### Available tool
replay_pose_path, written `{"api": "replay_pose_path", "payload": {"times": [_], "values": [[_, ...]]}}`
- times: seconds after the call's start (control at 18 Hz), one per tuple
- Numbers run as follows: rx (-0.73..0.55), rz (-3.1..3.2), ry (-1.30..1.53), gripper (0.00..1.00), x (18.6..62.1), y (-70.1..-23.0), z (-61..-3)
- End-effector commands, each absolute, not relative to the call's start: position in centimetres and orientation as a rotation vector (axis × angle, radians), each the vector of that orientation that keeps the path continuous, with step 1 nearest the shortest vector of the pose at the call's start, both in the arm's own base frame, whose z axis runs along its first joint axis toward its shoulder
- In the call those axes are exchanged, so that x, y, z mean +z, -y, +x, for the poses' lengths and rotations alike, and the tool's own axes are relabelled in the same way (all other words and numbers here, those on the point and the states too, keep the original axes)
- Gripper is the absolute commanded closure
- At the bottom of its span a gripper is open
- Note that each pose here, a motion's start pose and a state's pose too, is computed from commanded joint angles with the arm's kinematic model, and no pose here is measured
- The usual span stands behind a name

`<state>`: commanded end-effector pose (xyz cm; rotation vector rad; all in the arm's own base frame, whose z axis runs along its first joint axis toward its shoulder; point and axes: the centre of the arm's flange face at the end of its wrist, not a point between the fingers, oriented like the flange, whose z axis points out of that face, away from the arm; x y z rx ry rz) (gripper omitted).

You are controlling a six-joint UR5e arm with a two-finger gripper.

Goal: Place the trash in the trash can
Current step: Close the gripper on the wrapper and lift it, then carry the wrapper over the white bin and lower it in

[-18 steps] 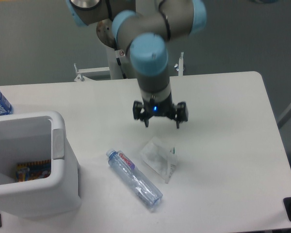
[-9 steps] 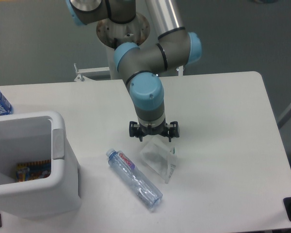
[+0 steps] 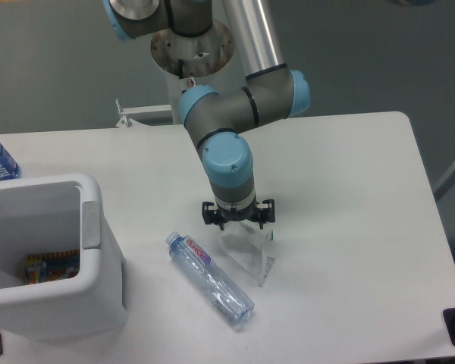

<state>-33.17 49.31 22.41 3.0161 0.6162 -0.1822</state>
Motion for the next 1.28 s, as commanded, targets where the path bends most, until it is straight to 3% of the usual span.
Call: {"api": "replay_pose_path", "payload": {"times": [0.11,0.44,0.83,1.06,1.28], "values": [[-0.207,3.001,-0.613,0.99,22.4,-49.1,-33.3],[-0.229,3.016,-0.646,1.00,24.0,-48.4,-34.9],[-0.276,3.147,-0.763,1.00,33.7,-47.3,-38.5],[-0.158,3.283,-0.854,1.00,39.7,-48.0,-40.4],[-0.005,3.382,-1.015,1.00,44.6,-49.0,-38.6]]}}
